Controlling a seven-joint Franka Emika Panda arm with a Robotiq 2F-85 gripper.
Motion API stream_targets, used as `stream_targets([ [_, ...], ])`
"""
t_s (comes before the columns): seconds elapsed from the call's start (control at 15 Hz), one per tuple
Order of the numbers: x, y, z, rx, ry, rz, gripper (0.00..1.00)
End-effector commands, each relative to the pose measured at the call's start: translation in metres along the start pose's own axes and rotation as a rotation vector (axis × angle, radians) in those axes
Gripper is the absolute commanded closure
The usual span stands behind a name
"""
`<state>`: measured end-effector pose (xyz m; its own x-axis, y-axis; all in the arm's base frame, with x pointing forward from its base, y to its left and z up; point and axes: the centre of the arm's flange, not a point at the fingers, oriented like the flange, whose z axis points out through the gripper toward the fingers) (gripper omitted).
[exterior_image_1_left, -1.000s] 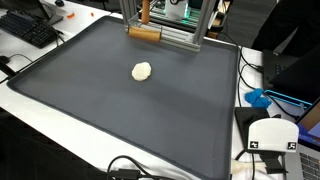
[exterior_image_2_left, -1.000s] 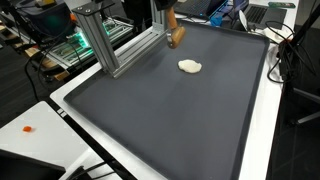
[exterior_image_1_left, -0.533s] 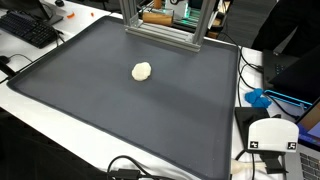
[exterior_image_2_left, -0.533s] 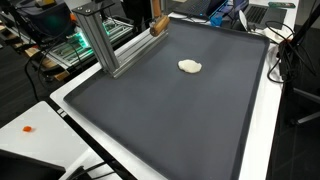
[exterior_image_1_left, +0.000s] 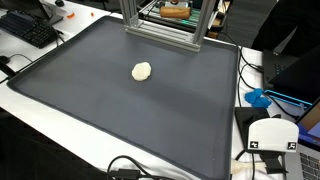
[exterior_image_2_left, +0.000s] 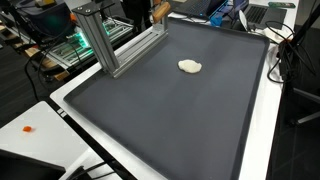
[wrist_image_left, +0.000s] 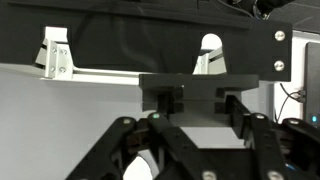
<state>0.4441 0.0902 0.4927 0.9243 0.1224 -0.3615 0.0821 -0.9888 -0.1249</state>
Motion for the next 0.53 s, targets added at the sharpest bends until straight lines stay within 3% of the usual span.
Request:
stream_targets([
  [0.0, -0.024, -0.004, 0.008, 0.037, -0.021, 0.036, 0.65],
  [0.47, -0.043, -0.020, 0.025, 0.060, -0.025, 0.027, 0.65],
])
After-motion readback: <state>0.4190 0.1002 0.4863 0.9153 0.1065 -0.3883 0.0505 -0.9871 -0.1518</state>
